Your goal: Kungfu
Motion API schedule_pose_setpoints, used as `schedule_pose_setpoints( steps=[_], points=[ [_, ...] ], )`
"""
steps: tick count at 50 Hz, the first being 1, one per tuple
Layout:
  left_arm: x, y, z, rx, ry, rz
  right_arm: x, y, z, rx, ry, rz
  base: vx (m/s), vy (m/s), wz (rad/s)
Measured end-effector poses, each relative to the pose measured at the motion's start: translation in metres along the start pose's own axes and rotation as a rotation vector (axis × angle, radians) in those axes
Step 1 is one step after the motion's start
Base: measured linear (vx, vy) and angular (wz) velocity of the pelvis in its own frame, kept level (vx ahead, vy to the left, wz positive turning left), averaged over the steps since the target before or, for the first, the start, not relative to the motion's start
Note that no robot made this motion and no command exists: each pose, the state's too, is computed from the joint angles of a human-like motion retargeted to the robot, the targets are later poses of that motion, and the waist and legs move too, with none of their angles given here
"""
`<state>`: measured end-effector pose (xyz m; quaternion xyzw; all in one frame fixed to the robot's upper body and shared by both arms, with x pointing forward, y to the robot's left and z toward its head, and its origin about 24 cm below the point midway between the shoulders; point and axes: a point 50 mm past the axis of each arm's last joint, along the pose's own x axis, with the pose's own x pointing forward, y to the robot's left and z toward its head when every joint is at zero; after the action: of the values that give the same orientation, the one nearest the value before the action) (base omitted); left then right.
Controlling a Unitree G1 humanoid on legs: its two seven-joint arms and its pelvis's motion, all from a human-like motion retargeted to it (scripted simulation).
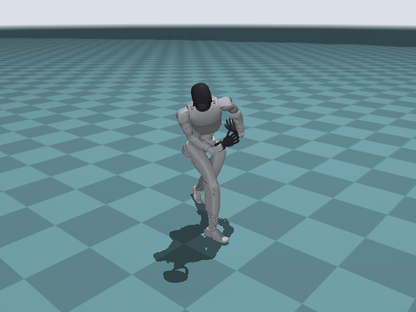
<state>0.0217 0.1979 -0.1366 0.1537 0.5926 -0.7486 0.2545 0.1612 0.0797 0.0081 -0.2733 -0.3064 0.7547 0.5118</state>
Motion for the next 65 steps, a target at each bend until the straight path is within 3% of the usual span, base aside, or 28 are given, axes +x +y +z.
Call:
schedule_pose_setpoints(
  steps=[6,13,18,24,30,35,39,44,49,56,59,62,65],
  points=[
    [-0.049,0.016,-0.017,-0.047,-0.024,0.249,-0.012,-0.016,-0.012,0.129,0.063,-0.255,0.0,-0.18,0.68],
    [-0.085,0.026,-0.018,-0.026,0.009,0.347,-0.041,-0.048,-0.021,-0.014,0.134,-0.212,0.05,-0.06,1.28],
    [-0.137,0.04,-0.023,-0.094,-0.047,0.666,-0.079,-0.088,-0.029,-0.033,0.251,-0.223,-0.05,0.19,2.11],
    [-0.19,0.051,-0.031,-0.263,-0.21,1.127,-0.145,-0.151,-0.016,0.063,0.207,-0.718,-0.22,0.12,2.79],
    [-0.224,0.045,-0.031,-0.329,-0.45,1.251,-0.229,-0.157,-0.011,0.361,0.112,-1.269,0.09,0.05,2.3],
    [-0.255,0.031,-0.016,-0.229,-0.779,1.29,-0.301,-0.106,-0.006,0.602,0.072,-1.526,0.45,0.83,1.41],
    [-0.245,0.02,-0.018,-0.28,-1.158,1.217,-0.345,-0.004,0.011,0.898,0.041,-1.687,0.57,0.61,0.92],
    [-0.186,0.005,-0.039,-0.574,-1.618,1.068,-0.318,0.113,0.022,1.336,-0.053,-1.912,0.5,0.56,0.87],
    [-0.106,-0.003,-0.04,-0.931,-1.866,0.984,-0.25,0.189,0.04,1.684,-0.203,-2.073,0.42,0.23,0.96],
    [0.018,-0.022,0.02,-1.376,-2.324,0.687,-0.115,0.225,0.07,1.961,-0.686,-2.297,0.45,-0.01,0.31],
    [0.026,-0.016,0.043,-1.431,-2.428,0.467,-0.118,0.233,0.075,1.99,-0.828,-2.35,0.34,0.44,1.12],
    [0.001,-0.011,0.026,-1.296,-2.339,0.581,-0.156,0.244,0.074,2.0,-0.621,-2.294,0.1,0.46,0.0],
    [-0.021,-0.022,-0.017,-1.159,-2.122,0.841,-0.178,0.243,0.062,1.992,-0.267,-2.056,0.09,0.02,-0.23]
  ],
)
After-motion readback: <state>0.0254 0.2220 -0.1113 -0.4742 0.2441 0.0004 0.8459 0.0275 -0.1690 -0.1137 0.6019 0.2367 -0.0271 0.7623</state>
